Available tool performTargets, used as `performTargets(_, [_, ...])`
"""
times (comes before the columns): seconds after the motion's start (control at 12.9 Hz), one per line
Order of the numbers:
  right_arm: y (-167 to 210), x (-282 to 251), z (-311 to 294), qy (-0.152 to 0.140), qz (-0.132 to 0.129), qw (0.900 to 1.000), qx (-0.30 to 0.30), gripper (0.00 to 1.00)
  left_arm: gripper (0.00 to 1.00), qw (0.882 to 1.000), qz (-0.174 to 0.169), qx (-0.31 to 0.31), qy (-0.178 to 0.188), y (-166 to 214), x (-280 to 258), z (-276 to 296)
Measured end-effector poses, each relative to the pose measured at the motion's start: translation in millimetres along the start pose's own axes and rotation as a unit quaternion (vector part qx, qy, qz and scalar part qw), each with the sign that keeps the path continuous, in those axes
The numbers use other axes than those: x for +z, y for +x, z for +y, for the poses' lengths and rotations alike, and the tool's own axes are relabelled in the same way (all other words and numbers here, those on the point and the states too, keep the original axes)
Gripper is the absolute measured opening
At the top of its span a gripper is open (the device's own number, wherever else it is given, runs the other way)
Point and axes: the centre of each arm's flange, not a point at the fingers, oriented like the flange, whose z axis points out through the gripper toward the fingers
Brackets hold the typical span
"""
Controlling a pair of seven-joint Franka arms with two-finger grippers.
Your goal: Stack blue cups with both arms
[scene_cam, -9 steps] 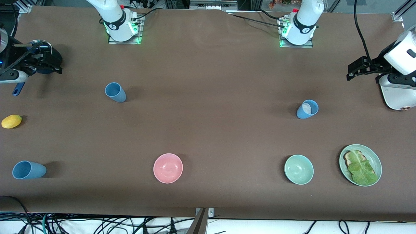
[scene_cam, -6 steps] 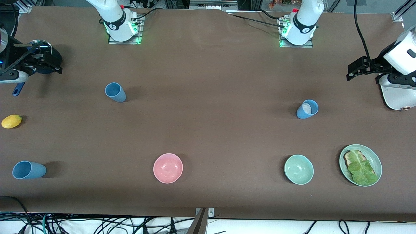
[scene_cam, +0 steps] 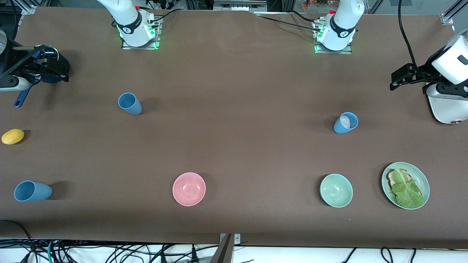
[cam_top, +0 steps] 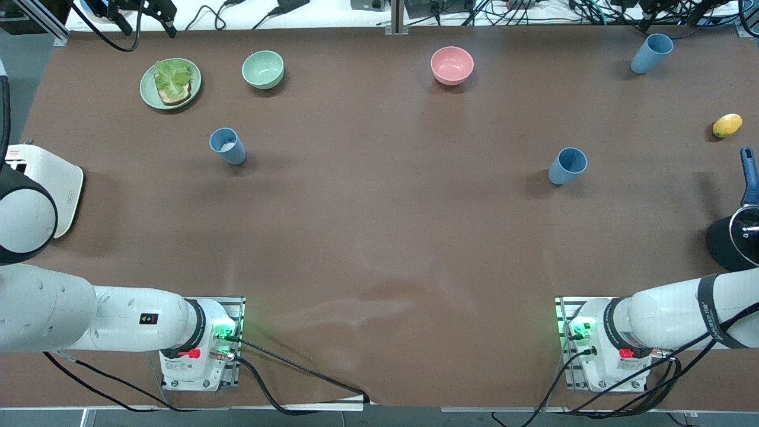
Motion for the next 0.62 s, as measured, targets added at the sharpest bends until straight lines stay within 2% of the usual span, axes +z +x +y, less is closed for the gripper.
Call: performTargets(0.62, [-0.8, -0.9, -1.3, 0.0, 0.0, 1.0, -0.001, 1.0, 1.0, 1.0, 0.0, 0.0, 0.0, 0.0, 0.0, 0.0])
